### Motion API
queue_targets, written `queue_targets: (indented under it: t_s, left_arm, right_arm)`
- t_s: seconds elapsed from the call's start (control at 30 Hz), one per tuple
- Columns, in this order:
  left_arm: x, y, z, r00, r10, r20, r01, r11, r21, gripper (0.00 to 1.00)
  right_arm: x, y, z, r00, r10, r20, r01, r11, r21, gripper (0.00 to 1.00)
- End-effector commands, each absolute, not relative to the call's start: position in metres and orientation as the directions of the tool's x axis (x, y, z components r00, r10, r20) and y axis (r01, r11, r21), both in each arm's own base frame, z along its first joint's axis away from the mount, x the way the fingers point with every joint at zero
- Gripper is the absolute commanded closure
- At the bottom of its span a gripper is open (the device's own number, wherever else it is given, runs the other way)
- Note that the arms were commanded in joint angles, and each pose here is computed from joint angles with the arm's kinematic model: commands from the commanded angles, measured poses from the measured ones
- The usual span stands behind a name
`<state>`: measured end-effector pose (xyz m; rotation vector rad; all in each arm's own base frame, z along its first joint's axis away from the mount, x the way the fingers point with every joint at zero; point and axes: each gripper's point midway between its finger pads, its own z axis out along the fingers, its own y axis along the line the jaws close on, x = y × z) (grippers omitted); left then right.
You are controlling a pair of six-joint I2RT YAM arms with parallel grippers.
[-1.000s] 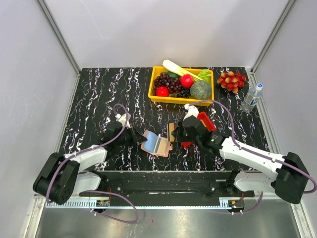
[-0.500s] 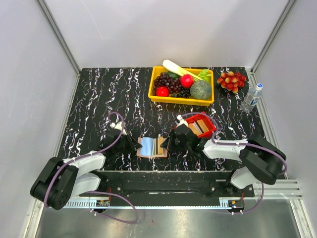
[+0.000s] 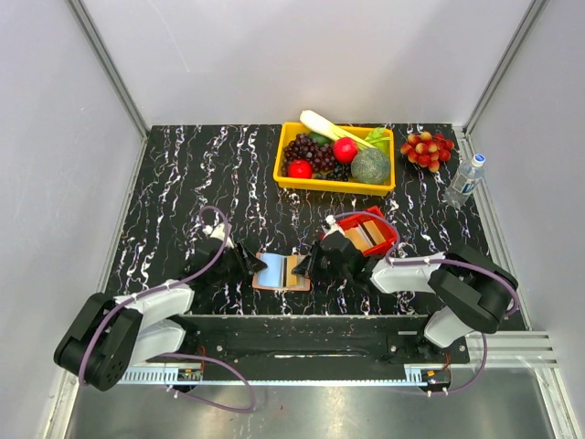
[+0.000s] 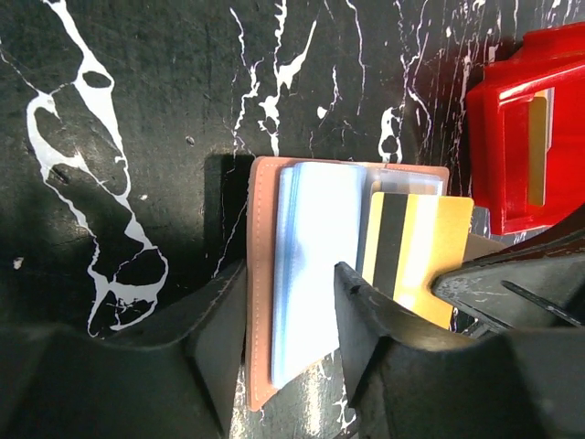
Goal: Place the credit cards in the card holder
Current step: Insert the credit card into the card holder.
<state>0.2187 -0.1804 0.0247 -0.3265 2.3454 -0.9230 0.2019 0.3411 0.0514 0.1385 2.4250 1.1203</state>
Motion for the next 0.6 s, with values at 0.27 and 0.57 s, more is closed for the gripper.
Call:
queue_targets:
  t_s: [0.27,0.57]
  left_arm:
    - [0.209,-0.169,0.011,-0.795,-0.412,-0.446,-0.032,0.762,-0.647,0.88]
    - [0.208,-0.172,0.007,-0.808,-0.406,-0.426,-0.033,0.754,-0.656,0.98]
  right_arm:
    - [0.207,0.34,0.046,-0.881,0.343,-0.326,-0.034,0.642,0.766,1.0]
    - [0.205,0.336,0.03,-0.895,0.356,-0.267,0.019,0.629,0.777,1.0]
